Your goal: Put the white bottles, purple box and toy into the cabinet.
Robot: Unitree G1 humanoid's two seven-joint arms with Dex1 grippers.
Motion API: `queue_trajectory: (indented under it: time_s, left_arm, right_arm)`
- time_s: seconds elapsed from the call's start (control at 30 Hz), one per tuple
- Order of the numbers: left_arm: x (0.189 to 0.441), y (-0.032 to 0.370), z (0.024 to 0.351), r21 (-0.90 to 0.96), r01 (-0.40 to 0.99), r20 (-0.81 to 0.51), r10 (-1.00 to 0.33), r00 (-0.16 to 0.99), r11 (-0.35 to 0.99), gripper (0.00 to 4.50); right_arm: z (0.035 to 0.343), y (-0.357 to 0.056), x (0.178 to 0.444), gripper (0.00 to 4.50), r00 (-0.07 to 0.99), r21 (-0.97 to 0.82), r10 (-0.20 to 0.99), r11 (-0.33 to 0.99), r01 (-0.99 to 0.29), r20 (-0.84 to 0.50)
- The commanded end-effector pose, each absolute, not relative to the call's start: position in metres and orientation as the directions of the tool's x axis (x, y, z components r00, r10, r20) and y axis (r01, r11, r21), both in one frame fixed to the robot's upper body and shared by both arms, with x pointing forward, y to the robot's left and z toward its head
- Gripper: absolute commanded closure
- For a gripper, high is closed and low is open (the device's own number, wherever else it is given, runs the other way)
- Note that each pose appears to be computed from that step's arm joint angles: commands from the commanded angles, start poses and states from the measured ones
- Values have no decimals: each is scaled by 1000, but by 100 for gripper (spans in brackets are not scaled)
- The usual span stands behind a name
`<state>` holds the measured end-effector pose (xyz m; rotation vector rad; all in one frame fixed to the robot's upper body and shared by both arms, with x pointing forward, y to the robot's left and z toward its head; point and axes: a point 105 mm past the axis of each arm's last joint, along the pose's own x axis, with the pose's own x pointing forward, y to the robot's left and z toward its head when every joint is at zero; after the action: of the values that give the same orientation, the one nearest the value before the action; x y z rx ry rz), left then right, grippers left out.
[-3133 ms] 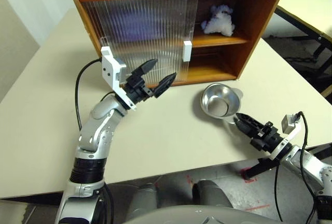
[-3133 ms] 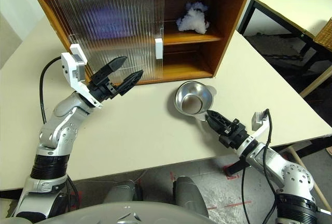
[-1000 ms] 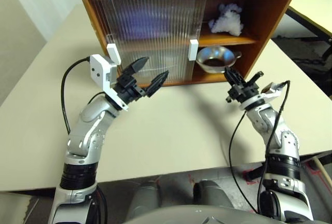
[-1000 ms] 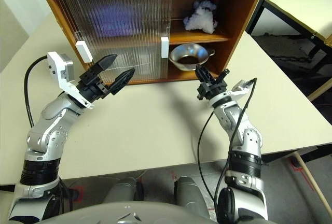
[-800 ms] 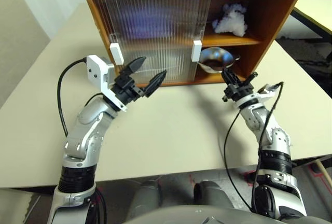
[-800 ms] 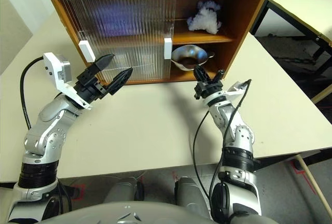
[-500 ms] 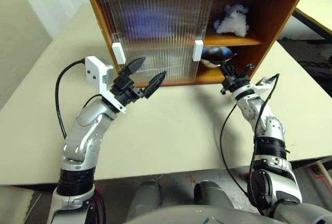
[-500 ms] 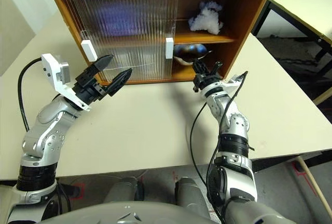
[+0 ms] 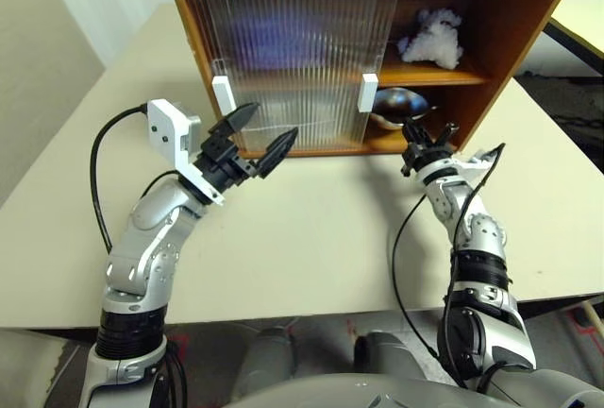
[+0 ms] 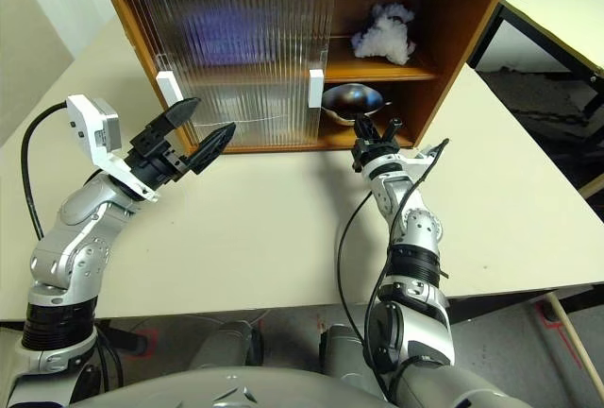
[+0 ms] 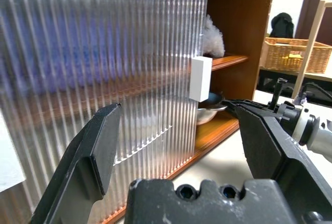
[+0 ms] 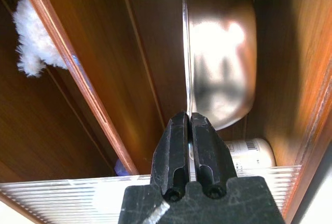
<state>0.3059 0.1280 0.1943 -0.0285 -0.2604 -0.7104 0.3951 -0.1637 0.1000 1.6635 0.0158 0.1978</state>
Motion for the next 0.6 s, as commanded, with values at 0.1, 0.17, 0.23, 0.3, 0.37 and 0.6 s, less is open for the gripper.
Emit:
queue_trajectory:
  time_s: [0.1, 0.17, 0.23, 0.3, 0.37, 0.6]
  left_arm:
    - [302, 129, 195, 60, 646, 243, -639, 730, 761, 0]
    - [302, 129, 195, 60, 644, 244, -637, 731, 762, 0]
    - [302, 129, 195, 59, 643, 245, -636, 732, 763, 0]
    - [301, 129, 195, 59, 643, 245, -635, 732, 764, 0]
    - [301, 128, 195, 59, 643, 246, -635, 732, 764, 0]
    - [302, 127, 195, 56, 646, 247, -638, 730, 761, 0]
  right_arm:
    - [92, -171, 397, 448, 992, 992, 79, -81, -94, 100]
    - [90, -172, 398, 448, 993, 993, 73, -69, -92, 97]
    - [87, -175, 399, 448, 994, 994, 59, -57, -90, 93]
    - [84, -177, 399, 448, 995, 995, 48, -51, -87, 90]
    - [81, -178, 399, 448, 995, 996, 42, -41, -85, 87]
    - [73, -187, 398, 448, 997, 997, -1, -16, -73, 73]
